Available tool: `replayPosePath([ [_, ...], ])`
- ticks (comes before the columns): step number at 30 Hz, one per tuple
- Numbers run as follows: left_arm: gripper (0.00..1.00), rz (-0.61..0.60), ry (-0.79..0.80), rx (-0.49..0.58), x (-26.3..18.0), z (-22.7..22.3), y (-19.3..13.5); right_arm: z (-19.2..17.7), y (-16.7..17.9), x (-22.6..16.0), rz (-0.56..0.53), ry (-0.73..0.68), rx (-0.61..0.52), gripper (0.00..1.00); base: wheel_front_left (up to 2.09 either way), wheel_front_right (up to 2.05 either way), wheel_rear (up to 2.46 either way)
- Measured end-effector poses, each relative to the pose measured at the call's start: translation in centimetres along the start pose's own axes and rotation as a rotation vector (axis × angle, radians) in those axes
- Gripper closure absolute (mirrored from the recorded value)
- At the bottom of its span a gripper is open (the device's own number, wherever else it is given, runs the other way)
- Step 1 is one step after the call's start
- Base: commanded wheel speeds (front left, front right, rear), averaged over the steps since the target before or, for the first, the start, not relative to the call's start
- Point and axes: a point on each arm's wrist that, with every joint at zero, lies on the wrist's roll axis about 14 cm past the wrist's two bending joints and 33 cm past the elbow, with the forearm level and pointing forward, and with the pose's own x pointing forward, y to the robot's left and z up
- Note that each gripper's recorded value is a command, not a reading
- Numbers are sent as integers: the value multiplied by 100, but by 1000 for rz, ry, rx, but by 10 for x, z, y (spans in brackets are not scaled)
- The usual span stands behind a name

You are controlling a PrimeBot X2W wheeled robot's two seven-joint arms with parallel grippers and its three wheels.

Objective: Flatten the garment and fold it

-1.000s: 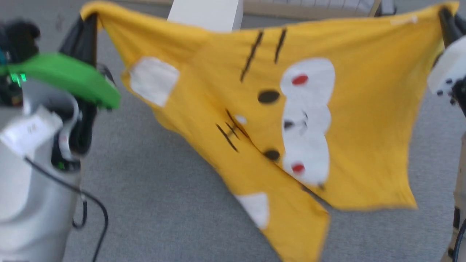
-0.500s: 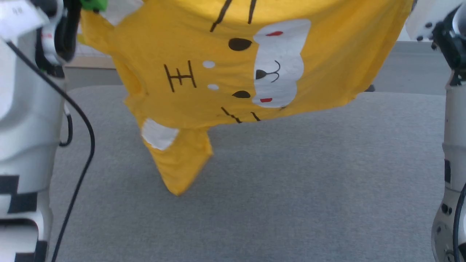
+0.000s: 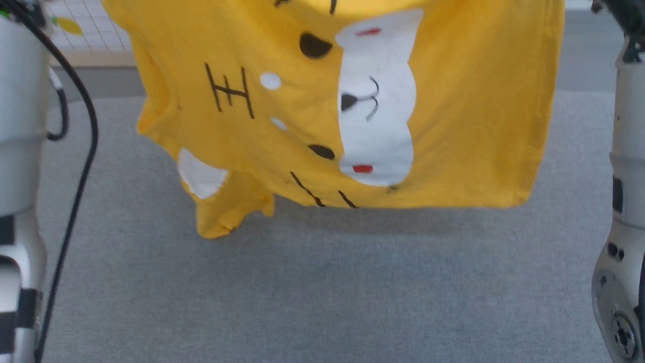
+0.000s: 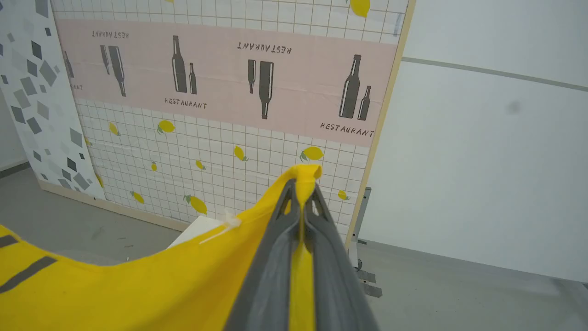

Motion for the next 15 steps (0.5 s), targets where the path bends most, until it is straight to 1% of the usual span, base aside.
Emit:
replayPosePath([
  [4, 100, -5, -55, 32, 26, 0, 0, -10, -4, 25, -15, 20, -13, 100, 0, 0, 0],
  [10, 100, -4, -206, 61, 68, 3, -2, -12, -11, 71, -47, -28, -58, 100, 0, 0, 0],
  [15, 100, 20, -290, 83, 101, -12, 4, -37, -21, 108, -79, -38, -87, 100, 0, 0, 0],
])
